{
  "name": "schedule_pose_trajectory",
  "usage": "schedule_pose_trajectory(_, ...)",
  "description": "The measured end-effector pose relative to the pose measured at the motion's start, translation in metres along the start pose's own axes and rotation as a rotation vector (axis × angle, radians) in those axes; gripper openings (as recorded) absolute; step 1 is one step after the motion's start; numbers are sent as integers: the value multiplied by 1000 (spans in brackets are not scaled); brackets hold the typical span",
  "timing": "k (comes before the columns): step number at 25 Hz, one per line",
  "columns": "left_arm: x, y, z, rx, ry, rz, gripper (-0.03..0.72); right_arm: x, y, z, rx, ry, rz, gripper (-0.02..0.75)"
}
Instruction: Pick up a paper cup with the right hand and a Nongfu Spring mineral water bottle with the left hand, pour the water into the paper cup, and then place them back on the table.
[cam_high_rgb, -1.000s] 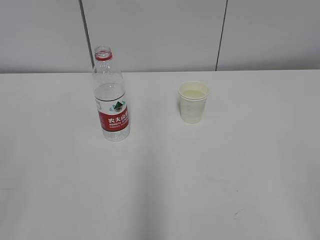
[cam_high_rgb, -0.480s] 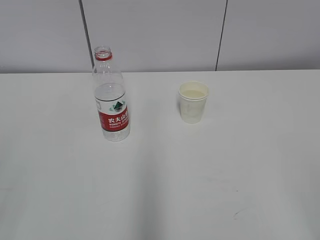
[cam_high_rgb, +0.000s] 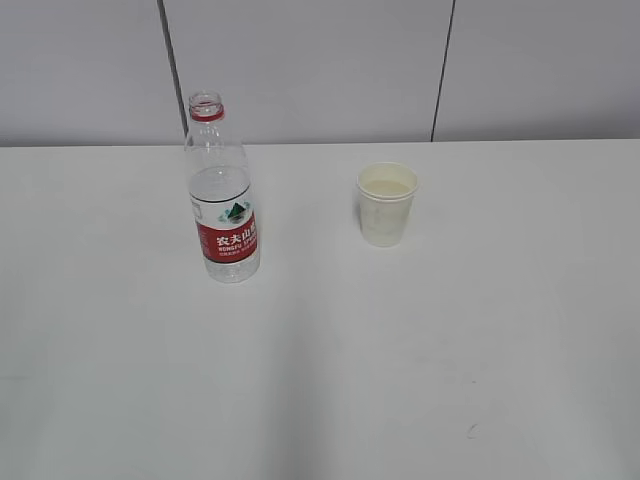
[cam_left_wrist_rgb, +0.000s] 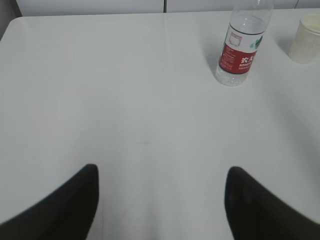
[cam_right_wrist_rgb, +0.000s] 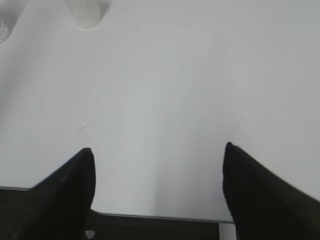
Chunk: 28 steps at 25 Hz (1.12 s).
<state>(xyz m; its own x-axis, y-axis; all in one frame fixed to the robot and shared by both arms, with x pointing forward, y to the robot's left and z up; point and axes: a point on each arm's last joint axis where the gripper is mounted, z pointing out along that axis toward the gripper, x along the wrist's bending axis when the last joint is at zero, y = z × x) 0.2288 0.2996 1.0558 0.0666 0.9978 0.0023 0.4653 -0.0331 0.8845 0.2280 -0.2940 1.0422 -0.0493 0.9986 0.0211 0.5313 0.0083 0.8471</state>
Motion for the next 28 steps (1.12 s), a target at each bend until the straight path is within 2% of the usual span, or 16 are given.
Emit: schedule_pose_trajectory(28, 0, 0, 0, 0, 0, 1, 437, 0, 0, 0, -2, 0, 0, 588)
